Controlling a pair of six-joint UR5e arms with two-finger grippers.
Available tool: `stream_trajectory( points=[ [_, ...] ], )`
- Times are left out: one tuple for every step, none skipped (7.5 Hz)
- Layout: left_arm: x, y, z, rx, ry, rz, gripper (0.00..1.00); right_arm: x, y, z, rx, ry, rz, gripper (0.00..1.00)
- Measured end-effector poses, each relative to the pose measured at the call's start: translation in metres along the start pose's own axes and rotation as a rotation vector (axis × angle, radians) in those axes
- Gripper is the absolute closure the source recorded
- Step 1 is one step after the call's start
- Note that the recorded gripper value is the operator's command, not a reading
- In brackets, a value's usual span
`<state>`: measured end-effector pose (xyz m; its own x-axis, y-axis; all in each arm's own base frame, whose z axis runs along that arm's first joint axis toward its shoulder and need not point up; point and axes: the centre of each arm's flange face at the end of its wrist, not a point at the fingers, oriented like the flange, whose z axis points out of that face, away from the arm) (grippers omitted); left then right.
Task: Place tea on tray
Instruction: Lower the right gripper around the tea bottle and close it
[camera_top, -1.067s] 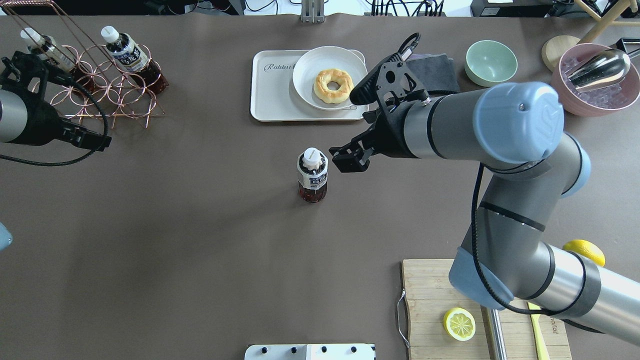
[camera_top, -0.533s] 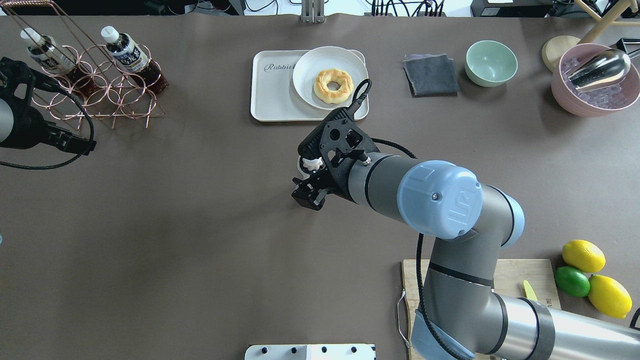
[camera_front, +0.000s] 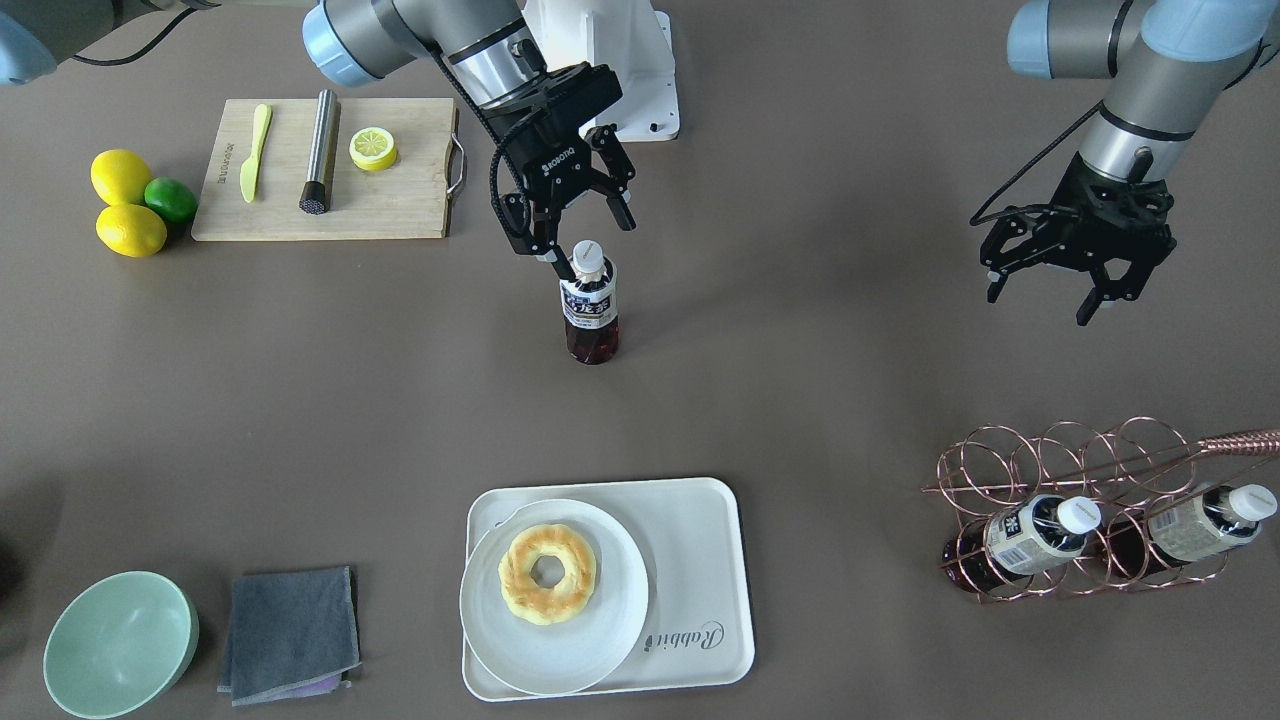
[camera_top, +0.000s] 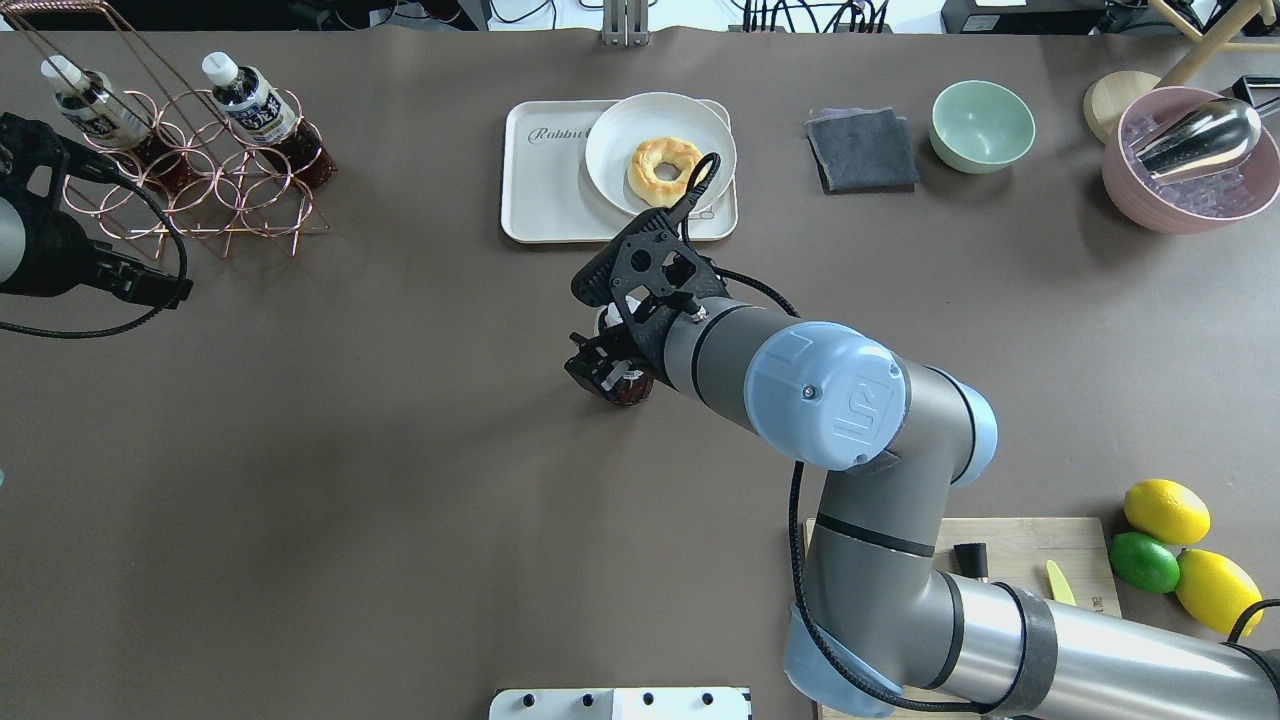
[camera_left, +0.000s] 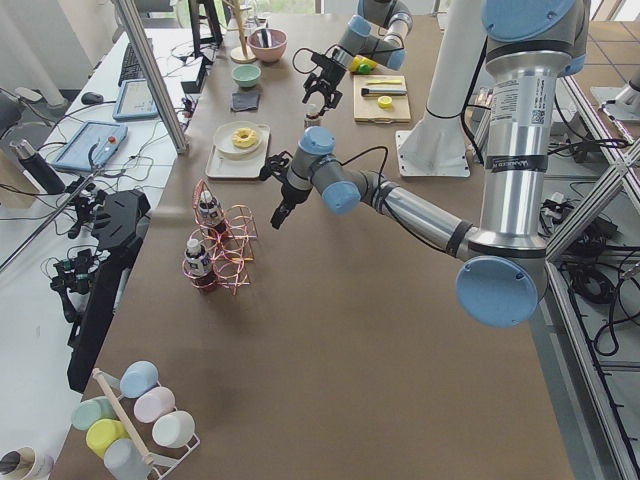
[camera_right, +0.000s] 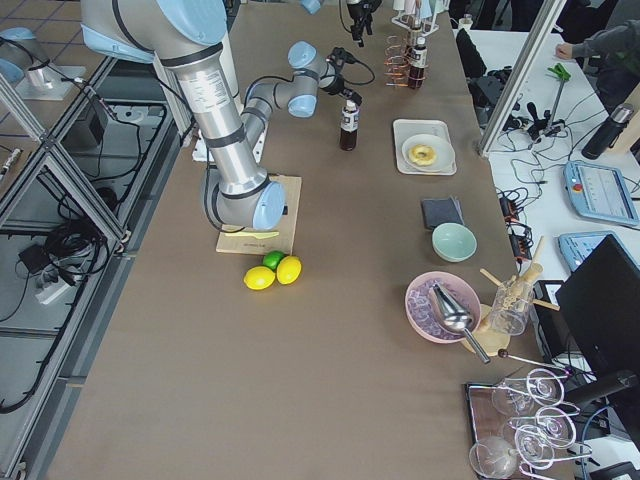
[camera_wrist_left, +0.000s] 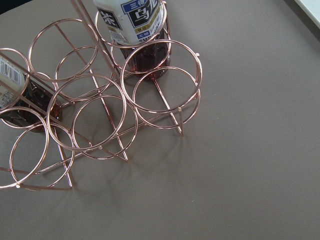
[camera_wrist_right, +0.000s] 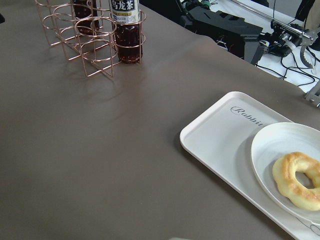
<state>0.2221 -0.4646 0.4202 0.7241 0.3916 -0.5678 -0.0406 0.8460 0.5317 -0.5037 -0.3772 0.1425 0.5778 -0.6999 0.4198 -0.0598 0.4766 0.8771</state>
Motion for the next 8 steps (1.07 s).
stream_trajectory(
  points=[
    [0.0000,0.0000,0.0000,0.000,0.000,0.000,0.01,0.0018,0.0004,0.0021,0.001,0.004,0.009,0.20],
    [-0.0001,-0.0001,-0.0001,0.000,0.000,0.000,0.01,0.0028,0.0012,0.0037,0.000,0.006,0.018,0.22],
    [0.0000,-0.0004,-0.0003,0.001,0.000,0.000,0.01,0.0034,0.0030,0.0065,-0.005,0.008,0.037,0.26],
    [0.0004,-0.0010,-0.0005,0.002,0.001,0.000,0.01,0.0035,0.0040,0.0080,-0.009,0.007,0.062,0.29],
    [0.0006,-0.0013,-0.0006,0.003,0.001,0.000,0.01,0.0032,0.0042,0.0085,-0.010,0.006,0.092,0.41],
    [0.0010,-0.0018,-0.0007,0.004,0.002,0.000,0.01,0.0025,0.0039,0.0084,-0.011,0.003,0.133,0.65],
    [0.0016,-0.0023,-0.0008,0.005,0.003,0.000,0.01,0.0016,0.0040,0.0082,-0.013,-0.003,0.171,0.73],
    [0.0023,-0.0029,-0.0009,0.005,0.003,0.000,0.01,0.0009,0.0040,0.0077,-0.013,-0.008,0.191,0.87]
  ],
)
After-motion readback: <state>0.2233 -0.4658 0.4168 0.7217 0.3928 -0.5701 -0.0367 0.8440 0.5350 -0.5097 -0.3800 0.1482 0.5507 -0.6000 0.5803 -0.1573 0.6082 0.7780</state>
